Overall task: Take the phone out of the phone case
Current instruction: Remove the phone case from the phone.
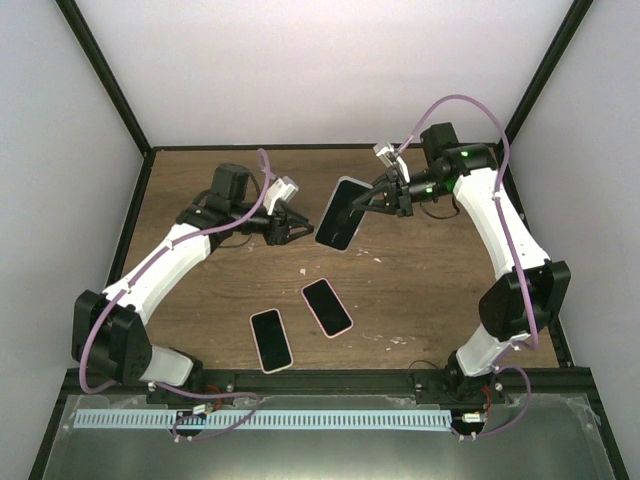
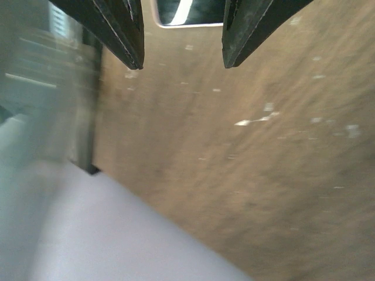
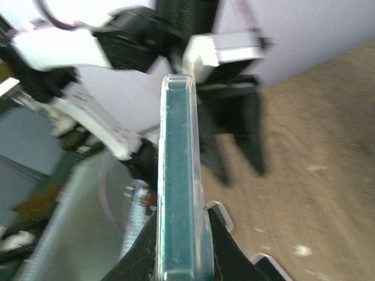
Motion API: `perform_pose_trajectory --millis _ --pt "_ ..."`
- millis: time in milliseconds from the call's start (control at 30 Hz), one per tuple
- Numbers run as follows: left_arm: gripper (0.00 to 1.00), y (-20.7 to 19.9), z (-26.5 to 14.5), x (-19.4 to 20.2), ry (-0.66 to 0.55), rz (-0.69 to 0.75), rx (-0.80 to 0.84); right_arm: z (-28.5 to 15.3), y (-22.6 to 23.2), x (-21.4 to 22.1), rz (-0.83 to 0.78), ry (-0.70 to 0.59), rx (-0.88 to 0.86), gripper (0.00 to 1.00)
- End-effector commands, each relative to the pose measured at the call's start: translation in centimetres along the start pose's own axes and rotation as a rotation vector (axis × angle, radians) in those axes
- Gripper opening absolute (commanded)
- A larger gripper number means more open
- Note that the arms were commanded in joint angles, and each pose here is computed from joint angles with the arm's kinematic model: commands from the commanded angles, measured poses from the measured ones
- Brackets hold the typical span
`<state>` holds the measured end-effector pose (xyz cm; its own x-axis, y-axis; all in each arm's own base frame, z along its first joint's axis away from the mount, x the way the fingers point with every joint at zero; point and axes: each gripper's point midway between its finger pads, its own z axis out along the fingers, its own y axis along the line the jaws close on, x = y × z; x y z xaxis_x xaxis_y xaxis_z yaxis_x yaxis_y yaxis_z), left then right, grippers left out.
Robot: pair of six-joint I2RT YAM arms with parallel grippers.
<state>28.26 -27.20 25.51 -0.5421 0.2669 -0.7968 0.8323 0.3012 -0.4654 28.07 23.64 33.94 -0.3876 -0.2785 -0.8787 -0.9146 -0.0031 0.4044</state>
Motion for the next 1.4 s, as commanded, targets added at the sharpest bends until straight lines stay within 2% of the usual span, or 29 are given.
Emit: perform_pose_trajectory --millis 0,133,233,367,500,633,933,1167,1367 --pt "0.39 5.3 -0.2 -0.7 -0.003 0.014 -0.237 -0.2 8.8 -3.8 0.039 -0.162 -0.283 0.01" --pt "0.4 5.6 -0.5 -0.7 0.004 0.032 -0.262 -0.6 8.3 -4.3 0.04 -0.174 -0.276 0.01" --pt "0.47 5.2 -1.8 -0.8 -0.013 0.04 -0.237 -0.8 6.9 -4.3 0.03 -0.158 -0.224 0.01" --pt "0.57 0.9 -4.5 -1.9 -0.116 0.111 -0.051 -1.3 4.6 -4.3 0.003 -0.134 -0.112 0.01" --pt "0.6 -3.6 -5.2 -1.7 -0.108 0.164 0.086 -1.4 4.6 -4.4 -0.033 -0.144 -0.083 0.01" --pt "0.6 -5.8 -4.8 -1.7 -0.093 0.157 0.135 -1.2 4.1 -4.1 -0.001 -0.14 -0.067 0.01" --pt "0.56 -7.0 -3.4 -3.4 -0.127 0.111 0.178 -0.5 4.8 -3.3 0.006 -0.125 -0.085 0.01" --pt "0.42 -6.7 -2.9 -2.9 -0.097 0.109 0.188 -0.6 5.2 -3.7 -0.008 -0.132 -0.088 0.01" --pt "0.34 -4.1 -2.2 -0.9 -0.045 0.108 0.07 -0.9 7.4 -4.2 -0.026 -0.163 -0.202 0.01"
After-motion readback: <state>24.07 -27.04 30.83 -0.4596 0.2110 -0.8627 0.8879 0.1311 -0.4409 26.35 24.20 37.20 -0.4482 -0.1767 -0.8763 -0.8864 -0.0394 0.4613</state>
